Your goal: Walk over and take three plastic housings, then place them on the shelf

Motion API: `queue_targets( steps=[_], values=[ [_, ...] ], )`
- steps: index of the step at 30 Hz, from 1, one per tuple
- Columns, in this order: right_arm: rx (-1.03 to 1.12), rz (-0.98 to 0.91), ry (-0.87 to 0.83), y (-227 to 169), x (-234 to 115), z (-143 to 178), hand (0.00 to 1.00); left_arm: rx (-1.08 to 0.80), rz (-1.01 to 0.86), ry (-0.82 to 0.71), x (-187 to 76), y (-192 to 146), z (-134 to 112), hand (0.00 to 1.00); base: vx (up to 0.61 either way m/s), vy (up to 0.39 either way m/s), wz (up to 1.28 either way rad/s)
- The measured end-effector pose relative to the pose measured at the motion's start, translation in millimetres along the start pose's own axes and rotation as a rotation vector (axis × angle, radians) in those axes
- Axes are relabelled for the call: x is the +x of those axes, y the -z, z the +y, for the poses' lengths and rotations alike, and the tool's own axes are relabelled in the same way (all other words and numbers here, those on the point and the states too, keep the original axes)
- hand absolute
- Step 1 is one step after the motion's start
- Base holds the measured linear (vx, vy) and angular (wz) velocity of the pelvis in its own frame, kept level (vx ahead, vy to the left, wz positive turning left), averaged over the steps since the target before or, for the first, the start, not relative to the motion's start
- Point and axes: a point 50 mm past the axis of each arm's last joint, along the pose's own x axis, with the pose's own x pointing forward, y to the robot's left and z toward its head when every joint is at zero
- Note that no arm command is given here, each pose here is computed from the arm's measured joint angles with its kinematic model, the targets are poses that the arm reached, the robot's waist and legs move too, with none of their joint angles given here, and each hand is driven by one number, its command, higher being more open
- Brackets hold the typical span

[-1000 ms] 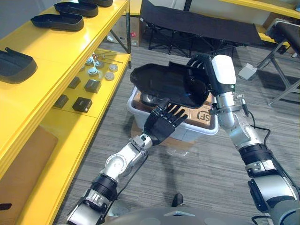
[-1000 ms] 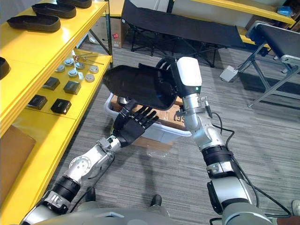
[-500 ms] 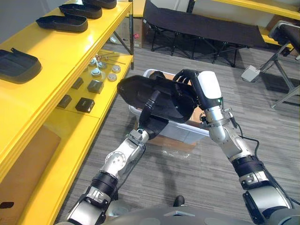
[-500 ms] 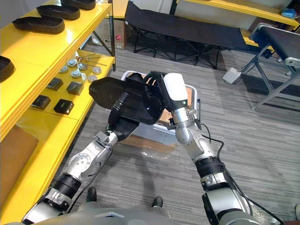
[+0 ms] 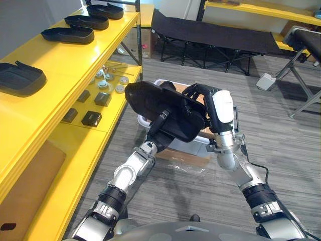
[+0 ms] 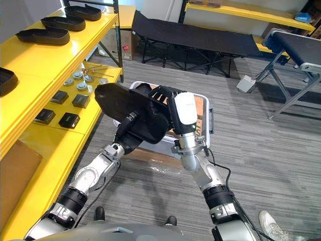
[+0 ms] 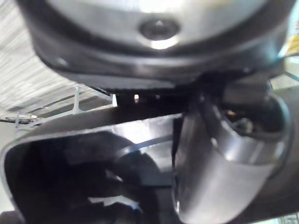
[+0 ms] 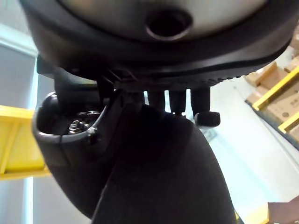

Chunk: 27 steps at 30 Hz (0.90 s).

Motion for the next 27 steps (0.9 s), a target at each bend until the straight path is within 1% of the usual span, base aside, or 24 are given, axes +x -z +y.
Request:
queue_targets(
  steps=[2, 3, 6, 10, 14, 16, 19, 20, 21, 23, 24, 26, 27],
  values=[
    [0.000, 0.001, 0.008, 0, -1, 0, 0.00, 0.003, -0.005, 0.005, 0, 1, 0, 0.00, 0.00, 0.000, 0.00],
    [-0.001, 0.000, 0.009, 0, -1, 0, 1.00, 0.003, -0.007, 0.006, 0, 1, 0, 0.00, 0.00, 0.000, 0.00],
    [0.005, 0.003, 0.017, -1, -2, 1, 1.00, 0.004, -0.023, 0.011, 1, 2, -1, 0.00, 0.00, 0.000, 0.00],
    [0.046, -0.008, 0.024, -9, -6, 10, 1.00, 0.019, -0.077, 0.048, 1, -3, -10, 0.00, 0.00, 0.000, 0.00],
    [0.078, 0.051, 0.074, -13, -10, 14, 1.00, 0.041, -0.153, 0.067, -2, -10, -15, 0.00, 0.00, 0.000, -0.01],
    [0.112, 0.090, 0.103, -19, -13, 16, 1.00, 0.097, -0.207, 0.071, -9, -14, -22, 0.00, 0.00, 0.000, -0.10],
    [0.150, 0.156, 0.156, -21, -19, 11, 1.00, 0.273, -0.328, 0.066, -17, -29, -37, 0.00, 0.00, 0.000, -0.10],
    [0.149, 0.183, 0.185, -20, -18, 7, 1.00, 0.356, -0.398, 0.029, -22, -39, -39, 0.00, 0.00, 0.000, -0.08],
    [0.148, 0.201, 0.205, -19, -18, 4, 1.00, 0.391, -0.435, 0.005, -25, -44, -40, 0.00, 0.01, 0.000, -0.09],
    [0.180, 0.293, 0.325, -15, -24, -11, 1.00, 0.542, -0.554, -0.136, -33, -58, -37, 0.00, 0.01, -0.002, -0.06],
    [0.177, 0.330, 0.362, -11, -26, -16, 1.00, 0.583, -0.595, -0.185, -37, -64, -35, 0.00, 0.02, -0.001, -0.06],
    [0.190, 0.516, 0.527, 10, -47, -38, 1.00, 0.732, -0.807, -0.433, -66, -95, -23, 0.00, 0.02, -0.001, -0.09],
    [0.195, 0.566, 0.565, 15, -54, -43, 1.00, 0.746, -0.862, -0.493, -76, -103, -20, 0.00, 0.03, -0.002, -0.12]
  ],
)
